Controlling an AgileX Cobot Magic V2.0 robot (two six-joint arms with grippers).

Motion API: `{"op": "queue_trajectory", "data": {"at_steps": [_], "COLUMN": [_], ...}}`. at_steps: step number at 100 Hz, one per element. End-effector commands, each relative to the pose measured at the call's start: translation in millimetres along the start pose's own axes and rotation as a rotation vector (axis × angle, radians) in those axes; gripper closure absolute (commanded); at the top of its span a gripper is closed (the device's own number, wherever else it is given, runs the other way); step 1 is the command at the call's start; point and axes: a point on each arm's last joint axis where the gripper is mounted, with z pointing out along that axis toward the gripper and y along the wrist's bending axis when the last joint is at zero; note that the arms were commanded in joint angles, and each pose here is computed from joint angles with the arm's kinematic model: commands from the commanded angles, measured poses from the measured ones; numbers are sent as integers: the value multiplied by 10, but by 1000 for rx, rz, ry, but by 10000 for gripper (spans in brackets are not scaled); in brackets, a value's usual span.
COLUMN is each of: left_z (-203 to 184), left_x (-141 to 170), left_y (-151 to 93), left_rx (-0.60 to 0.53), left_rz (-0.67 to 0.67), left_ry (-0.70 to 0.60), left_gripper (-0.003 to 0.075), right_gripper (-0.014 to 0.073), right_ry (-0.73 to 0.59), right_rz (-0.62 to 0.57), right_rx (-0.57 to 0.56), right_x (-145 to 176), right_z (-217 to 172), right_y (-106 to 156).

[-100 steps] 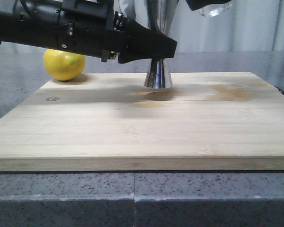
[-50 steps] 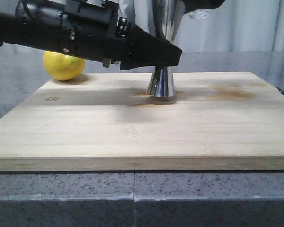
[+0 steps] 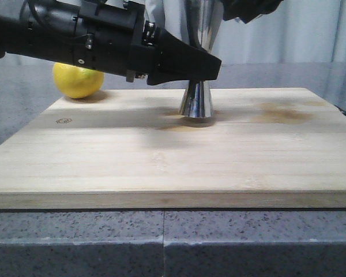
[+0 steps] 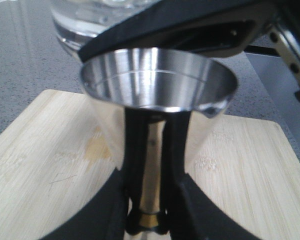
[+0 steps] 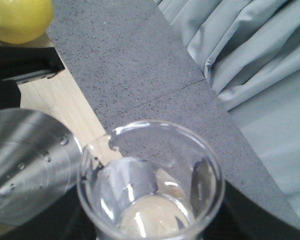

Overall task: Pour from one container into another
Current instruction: 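Lift the beaker with the right gripper over the jigger's cup, then tilt the beaker with the right gripper, pouring liquid into the jigger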

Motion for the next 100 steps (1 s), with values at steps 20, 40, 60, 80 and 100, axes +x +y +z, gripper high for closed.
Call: {"op": "queue_trajectory", "data": {"at_steps": [20, 40, 60, 80, 100], "left_z": [-32, -32, -32, -31, -30], "left_x": [-346, -343, -340, -338, -330], "left_y": [-34, -10, -6, -13, -25], "left_rx": [-13, -38, -43, -35, -23], "left_rz": [9, 2, 2, 6, 14], "left_ry": [-143, -139, -136, -134, -124], "left_gripper": [618, 618, 618, 618, 618], "right_gripper": [275, 274, 275, 274, 274], "right_ry": [-90, -93, -105, -104, -101], "right_rz": [-75, -100, -157, -157, -199], "right_rx": [55, 54, 49, 48, 55], "right_x": [-166, -178, -218, -217, -216], "right_z": [-105, -106, -111, -111, -111], "right_y": [-123, -112, -70, -70, -74]}}
